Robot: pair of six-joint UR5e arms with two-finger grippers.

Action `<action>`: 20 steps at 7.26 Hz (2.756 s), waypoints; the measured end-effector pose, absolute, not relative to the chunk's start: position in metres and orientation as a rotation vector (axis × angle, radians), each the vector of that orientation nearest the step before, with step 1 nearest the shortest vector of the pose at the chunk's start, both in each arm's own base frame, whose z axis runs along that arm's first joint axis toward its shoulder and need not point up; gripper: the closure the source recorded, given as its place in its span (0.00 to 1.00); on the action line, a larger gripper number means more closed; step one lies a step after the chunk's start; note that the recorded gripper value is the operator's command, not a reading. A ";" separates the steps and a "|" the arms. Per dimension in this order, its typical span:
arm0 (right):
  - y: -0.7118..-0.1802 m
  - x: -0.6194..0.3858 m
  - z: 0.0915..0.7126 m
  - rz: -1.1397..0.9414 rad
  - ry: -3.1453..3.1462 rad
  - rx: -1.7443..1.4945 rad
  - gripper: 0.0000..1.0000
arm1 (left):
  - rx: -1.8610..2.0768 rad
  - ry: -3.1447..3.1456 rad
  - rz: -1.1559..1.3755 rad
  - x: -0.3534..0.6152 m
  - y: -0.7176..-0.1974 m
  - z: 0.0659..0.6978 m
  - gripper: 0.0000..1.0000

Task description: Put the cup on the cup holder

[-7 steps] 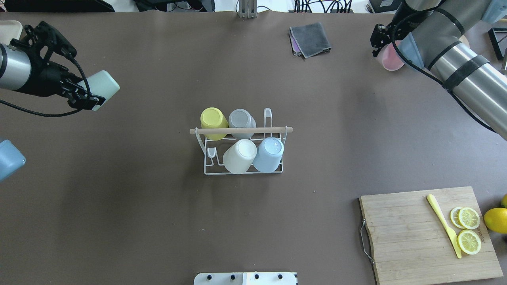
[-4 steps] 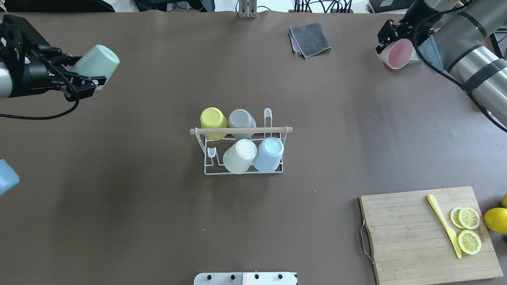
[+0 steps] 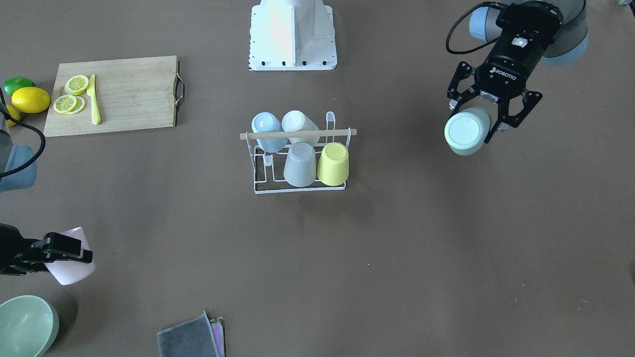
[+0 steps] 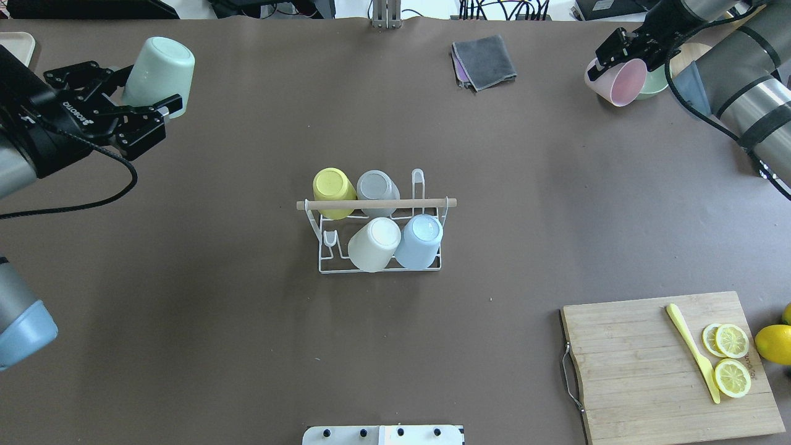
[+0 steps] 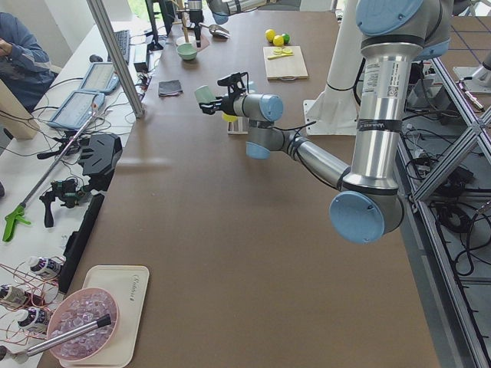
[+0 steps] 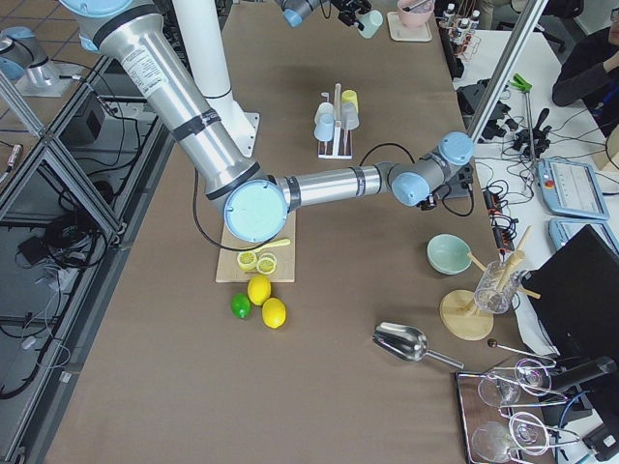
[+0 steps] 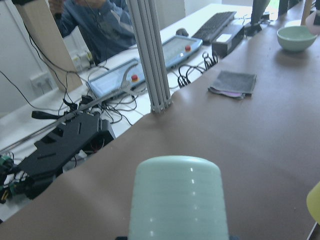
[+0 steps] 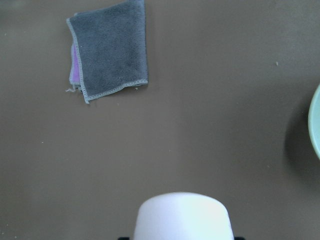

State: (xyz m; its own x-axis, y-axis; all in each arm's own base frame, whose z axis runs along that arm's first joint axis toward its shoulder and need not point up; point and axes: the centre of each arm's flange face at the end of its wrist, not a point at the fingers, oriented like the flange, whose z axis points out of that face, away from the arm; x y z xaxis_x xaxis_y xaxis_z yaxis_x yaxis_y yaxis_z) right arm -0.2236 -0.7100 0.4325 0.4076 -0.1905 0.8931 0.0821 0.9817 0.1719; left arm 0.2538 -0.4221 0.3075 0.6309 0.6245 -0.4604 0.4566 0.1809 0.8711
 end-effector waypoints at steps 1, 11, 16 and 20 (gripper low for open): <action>-0.707 -0.225 0.434 -0.228 -1.168 0.126 1.00 | 1.468 1.016 0.114 0.281 -0.401 0.304 0.79; -0.686 -0.199 0.446 -0.501 -1.449 0.112 1.00 | 1.493 0.969 -0.049 0.446 -0.239 0.278 0.79; -0.674 -0.182 0.449 -0.514 -1.572 0.045 1.00 | 1.508 0.939 -0.139 0.467 -0.247 0.260 0.79; -0.666 -0.174 0.442 -0.554 -1.685 -0.001 1.00 | 1.514 0.914 -0.152 0.483 -0.264 0.261 0.79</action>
